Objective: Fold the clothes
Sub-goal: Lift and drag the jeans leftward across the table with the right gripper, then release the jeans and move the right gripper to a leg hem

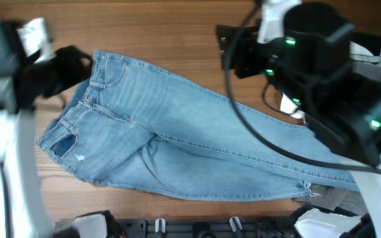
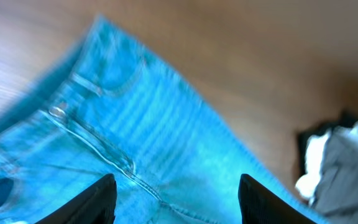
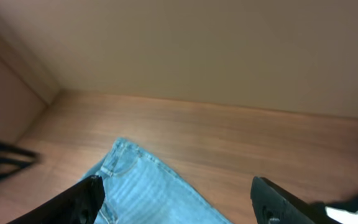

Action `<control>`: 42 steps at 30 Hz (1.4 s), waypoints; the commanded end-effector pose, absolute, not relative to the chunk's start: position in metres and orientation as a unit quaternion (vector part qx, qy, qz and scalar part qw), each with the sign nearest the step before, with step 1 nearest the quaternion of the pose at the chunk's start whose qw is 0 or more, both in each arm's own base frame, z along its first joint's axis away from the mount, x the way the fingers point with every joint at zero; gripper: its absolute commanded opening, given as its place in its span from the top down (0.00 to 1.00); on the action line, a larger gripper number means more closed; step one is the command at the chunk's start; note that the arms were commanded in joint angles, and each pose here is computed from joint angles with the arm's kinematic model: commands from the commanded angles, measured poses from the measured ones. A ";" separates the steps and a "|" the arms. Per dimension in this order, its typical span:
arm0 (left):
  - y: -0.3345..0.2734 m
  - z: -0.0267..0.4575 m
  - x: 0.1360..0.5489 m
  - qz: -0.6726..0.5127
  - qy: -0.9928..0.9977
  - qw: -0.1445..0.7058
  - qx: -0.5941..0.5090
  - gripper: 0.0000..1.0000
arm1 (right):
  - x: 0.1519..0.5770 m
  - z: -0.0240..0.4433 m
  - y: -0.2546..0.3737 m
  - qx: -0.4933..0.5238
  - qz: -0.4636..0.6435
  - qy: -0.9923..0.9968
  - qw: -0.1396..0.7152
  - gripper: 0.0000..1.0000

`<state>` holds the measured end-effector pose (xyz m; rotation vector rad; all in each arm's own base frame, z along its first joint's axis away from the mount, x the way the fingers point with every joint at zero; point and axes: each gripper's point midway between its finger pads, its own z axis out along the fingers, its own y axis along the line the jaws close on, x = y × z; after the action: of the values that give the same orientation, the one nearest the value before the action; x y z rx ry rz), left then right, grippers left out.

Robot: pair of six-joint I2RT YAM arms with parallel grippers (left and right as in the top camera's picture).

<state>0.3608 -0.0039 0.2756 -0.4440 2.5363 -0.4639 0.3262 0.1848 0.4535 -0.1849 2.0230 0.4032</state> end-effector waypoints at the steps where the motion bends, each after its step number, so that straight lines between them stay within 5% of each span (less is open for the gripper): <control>1: -0.030 0.198 0.394 -0.175 0.965 0.164 -0.110 0.62 | 0.332 0.437 0.176 -0.051 0.160 0.860 0.482 0.19; 4: -0.042 0.143 0.411 -0.174 0.974 0.109 -0.096 0.89 | 0.330 0.422 0.171 -0.050 0.145 0.875 0.459 0.18; 9: -0.057 0.053 0.435 -0.169 0.982 0.056 -0.063 0.96 | 0.328 0.378 0.168 -0.050 0.106 0.915 0.385 0.18; 24: 0.022 -0.027 0.465 -0.066 0.988 0.076 -0.119 0.96 | 0.340 0.313 0.174 -0.062 0.052 0.955 0.287 0.21; 35: 0.221 -0.049 0.395 0.055 0.898 0.041 -0.435 0.96 | 0.340 0.310 0.161 -0.050 0.034 0.958 0.281 0.21; 42: 0.308 -0.013 0.348 -0.083 0.811 0.095 -0.571 0.96 | 0.349 0.304 0.138 0.012 0.028 0.963 0.268 0.16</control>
<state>0.3918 0.2779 0.0002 -1.4556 2.5127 -0.1286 0.3394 0.1525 0.3093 -0.1020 2.5862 0.1041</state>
